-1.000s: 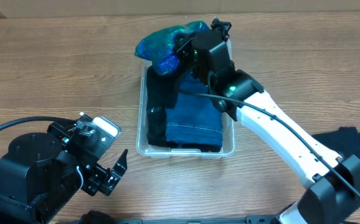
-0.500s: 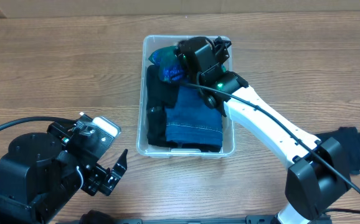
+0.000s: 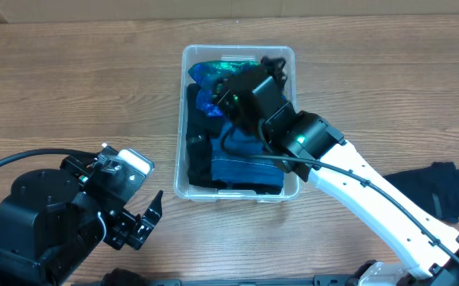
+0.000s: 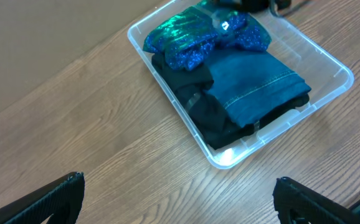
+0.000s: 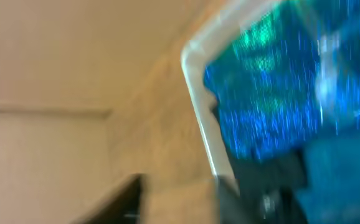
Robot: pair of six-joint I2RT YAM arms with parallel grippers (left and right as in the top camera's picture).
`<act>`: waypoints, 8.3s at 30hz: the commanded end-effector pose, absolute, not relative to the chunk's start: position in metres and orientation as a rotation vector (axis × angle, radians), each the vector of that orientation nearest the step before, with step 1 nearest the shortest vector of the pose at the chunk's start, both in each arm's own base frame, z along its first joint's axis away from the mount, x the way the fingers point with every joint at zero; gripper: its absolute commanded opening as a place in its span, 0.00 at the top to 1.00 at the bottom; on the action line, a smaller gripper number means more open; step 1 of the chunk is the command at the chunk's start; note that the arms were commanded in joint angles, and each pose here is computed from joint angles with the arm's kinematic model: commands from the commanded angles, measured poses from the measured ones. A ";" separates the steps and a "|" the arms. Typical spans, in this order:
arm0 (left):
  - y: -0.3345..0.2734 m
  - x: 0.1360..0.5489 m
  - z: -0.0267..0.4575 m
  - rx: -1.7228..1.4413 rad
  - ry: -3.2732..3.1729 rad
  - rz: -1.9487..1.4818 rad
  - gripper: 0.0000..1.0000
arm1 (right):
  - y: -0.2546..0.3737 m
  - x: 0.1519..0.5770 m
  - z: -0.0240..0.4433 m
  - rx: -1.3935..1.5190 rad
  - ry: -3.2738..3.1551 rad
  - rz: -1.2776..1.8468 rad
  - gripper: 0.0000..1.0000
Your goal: Pack container
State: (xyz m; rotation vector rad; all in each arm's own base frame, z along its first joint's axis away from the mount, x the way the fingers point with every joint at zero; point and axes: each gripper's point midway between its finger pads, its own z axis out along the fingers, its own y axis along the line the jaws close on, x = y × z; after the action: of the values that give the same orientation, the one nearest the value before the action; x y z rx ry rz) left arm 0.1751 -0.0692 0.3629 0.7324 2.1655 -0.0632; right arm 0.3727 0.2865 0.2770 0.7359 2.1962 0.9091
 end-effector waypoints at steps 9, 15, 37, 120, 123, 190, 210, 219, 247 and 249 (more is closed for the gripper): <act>-0.067 0.176 0.363 0.706 2.173 -0.060 0.00 | 0.286 0.429 0.157 0.716 2.402 0.719 0.96; -0.067 0.176 0.363 0.706 2.173 -0.060 0.00 | 0.288 0.408 0.156 0.657 2.522 0.755 0.96; -0.067 0.176 0.363 0.706 2.173 -0.060 0.00 | -0.072 0.186 0.279 1.202 2.138 0.104 0.96; -0.067 0.176 0.363 0.706 2.173 -0.060 0.00 | 0.250 0.286 0.206 -0.616 2.366 1.358 0.96; -0.067 0.176 0.363 0.706 2.173 -0.060 0.00 | 0.259 0.284 0.188 -0.759 2.451 1.175 0.96; -0.067 0.176 0.363 0.706 2.172 -0.060 0.00 | 0.074 0.205 0.373 -0.098 2.337 0.247 0.96; -0.067 0.176 0.363 0.706 2.172 -0.060 0.00 | 0.065 0.095 0.281 -0.013 2.416 0.565 0.00; -0.067 0.176 0.363 0.706 2.172 -0.060 0.00 | 0.063 0.197 0.248 -0.313 2.016 0.233 0.00; -0.067 0.176 0.363 0.706 2.173 -0.060 0.00 | 0.023 0.227 0.140 -0.219 1.826 -0.049 0.00; -0.067 0.176 0.363 0.706 2.172 -0.060 0.00 | 0.023 0.227 0.140 -0.219 1.826 -0.049 0.00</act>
State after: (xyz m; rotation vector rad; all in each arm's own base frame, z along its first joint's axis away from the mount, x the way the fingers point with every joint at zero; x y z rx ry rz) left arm 0.1759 -0.0686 0.3615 0.7311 2.1716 -0.0586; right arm 0.2267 0.0260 0.1392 -0.2382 1.8343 -0.0369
